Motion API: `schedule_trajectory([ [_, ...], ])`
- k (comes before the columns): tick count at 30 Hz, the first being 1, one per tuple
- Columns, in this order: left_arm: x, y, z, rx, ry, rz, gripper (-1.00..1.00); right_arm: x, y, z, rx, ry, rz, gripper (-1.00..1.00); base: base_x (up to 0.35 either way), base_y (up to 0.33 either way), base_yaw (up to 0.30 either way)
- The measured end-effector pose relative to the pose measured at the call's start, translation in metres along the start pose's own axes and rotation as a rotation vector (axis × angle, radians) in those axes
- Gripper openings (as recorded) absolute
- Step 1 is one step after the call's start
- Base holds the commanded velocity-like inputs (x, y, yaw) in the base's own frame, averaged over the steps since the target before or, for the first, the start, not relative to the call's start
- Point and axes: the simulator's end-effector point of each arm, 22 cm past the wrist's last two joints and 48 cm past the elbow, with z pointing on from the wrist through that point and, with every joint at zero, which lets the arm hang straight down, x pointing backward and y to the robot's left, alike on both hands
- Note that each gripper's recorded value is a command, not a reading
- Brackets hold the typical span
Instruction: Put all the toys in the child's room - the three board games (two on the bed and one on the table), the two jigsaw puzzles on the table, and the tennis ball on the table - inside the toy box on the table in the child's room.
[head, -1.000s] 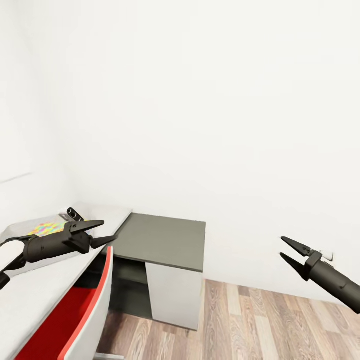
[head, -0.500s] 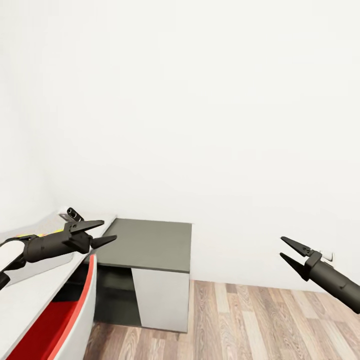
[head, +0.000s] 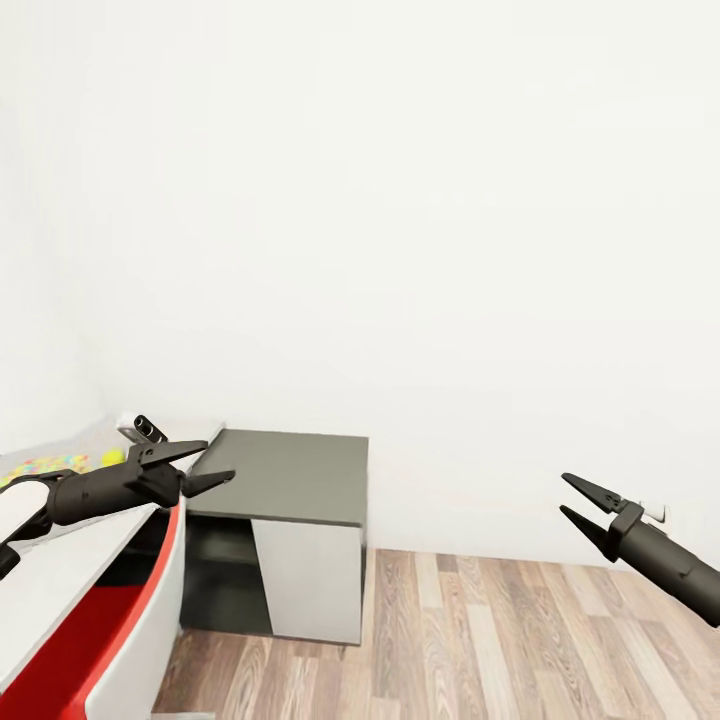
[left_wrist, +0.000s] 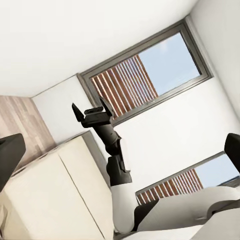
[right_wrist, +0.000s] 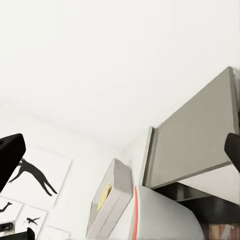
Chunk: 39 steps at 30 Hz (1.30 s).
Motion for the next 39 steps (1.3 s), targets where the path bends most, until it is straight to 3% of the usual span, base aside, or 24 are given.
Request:
schedule_trajectory([
  [8, 0.000, 0.001, 0.000, -0.001, 0.000, -0.001, 1.00, 0.000, -0.002, 0.000, 0.007, 0.001, 0.001, 1.00, -0.222, -0.219, 0.000],
  [15, 0.000, 0.006, 0.000, -0.004, 0.000, -0.010, 1.00, -0.007, -0.040, 0.000, 0.118, -0.044, -0.036, 1.00, -0.042, -0.099, 0.000],
  [26, 0.000, 0.017, 0.001, -0.015, 0.003, -0.026, 1.00, -0.003, -0.062, 0.003, 0.176, -0.039, -0.038, 1.00, -0.002, -0.005, 0.000],
  [29, 0.002, 0.024, 0.002, -0.036, 0.009, -0.023, 1.00, 0.003, -0.072, 0.011, 0.213, -0.032, -0.079, 1.00, 0.000, 0.000, 0.000],
  [33, 0.006, 0.046, 0.007, -0.107, 0.021, 0.011, 1.00, 0.012, -0.110, 0.017, 0.358, -0.019, -0.209, 1.00, 0.000, 0.000, 0.000],
  [39, 0.019, 0.089, 0.034, -0.243, 0.054, 0.070, 1.00, 0.020, -0.144, 0.014, 0.447, 0.004, -0.230, 1.00, 0.000, 0.000, 0.000],
])
